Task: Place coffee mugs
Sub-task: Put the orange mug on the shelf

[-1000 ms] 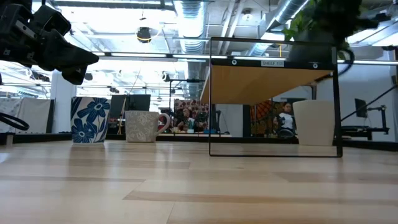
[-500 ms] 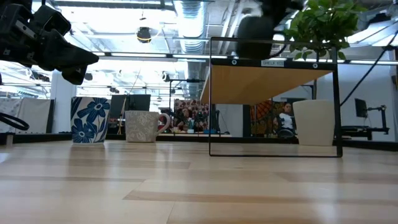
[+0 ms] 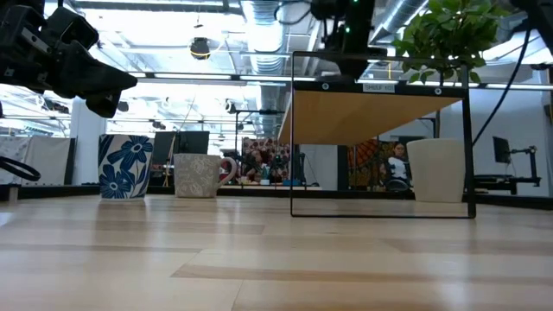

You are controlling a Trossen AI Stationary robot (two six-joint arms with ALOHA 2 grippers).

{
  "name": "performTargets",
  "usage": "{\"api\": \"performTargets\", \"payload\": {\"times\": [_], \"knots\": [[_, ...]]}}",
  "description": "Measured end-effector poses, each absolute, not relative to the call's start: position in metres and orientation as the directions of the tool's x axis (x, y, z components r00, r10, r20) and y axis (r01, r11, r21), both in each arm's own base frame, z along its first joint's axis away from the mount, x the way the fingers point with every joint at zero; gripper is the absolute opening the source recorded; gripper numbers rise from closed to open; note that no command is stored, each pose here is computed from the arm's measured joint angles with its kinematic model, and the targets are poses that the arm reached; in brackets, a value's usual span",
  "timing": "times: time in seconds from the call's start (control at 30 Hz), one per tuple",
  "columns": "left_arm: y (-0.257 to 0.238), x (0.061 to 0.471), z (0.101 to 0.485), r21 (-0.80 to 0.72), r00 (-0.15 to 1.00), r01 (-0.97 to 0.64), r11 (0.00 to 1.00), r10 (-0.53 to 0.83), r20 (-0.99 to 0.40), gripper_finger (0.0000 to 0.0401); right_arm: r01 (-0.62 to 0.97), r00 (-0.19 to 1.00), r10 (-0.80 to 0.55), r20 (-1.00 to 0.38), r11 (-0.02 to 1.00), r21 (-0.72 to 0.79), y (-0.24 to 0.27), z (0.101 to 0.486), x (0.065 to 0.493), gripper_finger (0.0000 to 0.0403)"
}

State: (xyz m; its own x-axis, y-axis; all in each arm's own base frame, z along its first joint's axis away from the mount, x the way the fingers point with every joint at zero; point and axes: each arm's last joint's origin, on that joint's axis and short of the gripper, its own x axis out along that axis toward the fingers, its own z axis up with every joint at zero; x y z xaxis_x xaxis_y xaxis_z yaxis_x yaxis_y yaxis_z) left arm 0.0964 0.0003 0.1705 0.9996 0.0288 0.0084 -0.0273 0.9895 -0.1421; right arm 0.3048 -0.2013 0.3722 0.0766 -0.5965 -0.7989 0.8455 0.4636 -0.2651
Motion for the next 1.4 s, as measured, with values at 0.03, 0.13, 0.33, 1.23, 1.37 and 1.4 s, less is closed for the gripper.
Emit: {"api": "performTargets", "payload": {"times": [0.03,0.13,0.33,1.23,1.37,1.4], "knots": [[0.000,0.096,0.171,-0.142,1.000,-0.027,0.989,0.029,0.008,0.0000,0.847,0.070,-0.587,-0.806,0.462,-0.263,-0.205,0.369,0.305,0.0042],[0.000,0.096,0.171,-0.142,1.000,-0.027,0.989,0.029,0.008,0.0000,0.854,0.063,-0.564,-0.824,0.458,-0.248,-0.215,0.363,0.304,0.0042],[0.000,0.096,0.171,-0.142,1.000,-0.027,0.990,0.028,0.008,0.0000,0.862,0.071,-0.547,-0.834,0.455,-0.224,-0.225,0.360,0.301,0.0042],[0.000,0.096,0.171,-0.142,1.000,-0.027,0.989,0.029,0.008,0.0000,0.869,0.053,-0.537,-0.842,0.441,-0.226,-0.227,0.360,0.296,0.0101],[0.000,0.096,0.170,-0.142,1.000,-0.028,0.989,0.029,0.008,0.0000,0.870,0.058,-0.540,-0.839,0.440,-0.224,-0.227,0.362,0.296,0.0112],[0.000,0.096,0.171,-0.142,1.000,-0.027,0.989,0.029,0.008,0.0000,0.870,0.058,-0.541,-0.839,0.440,-0.223,-0.226,0.362,0.296,0.0117]]}}
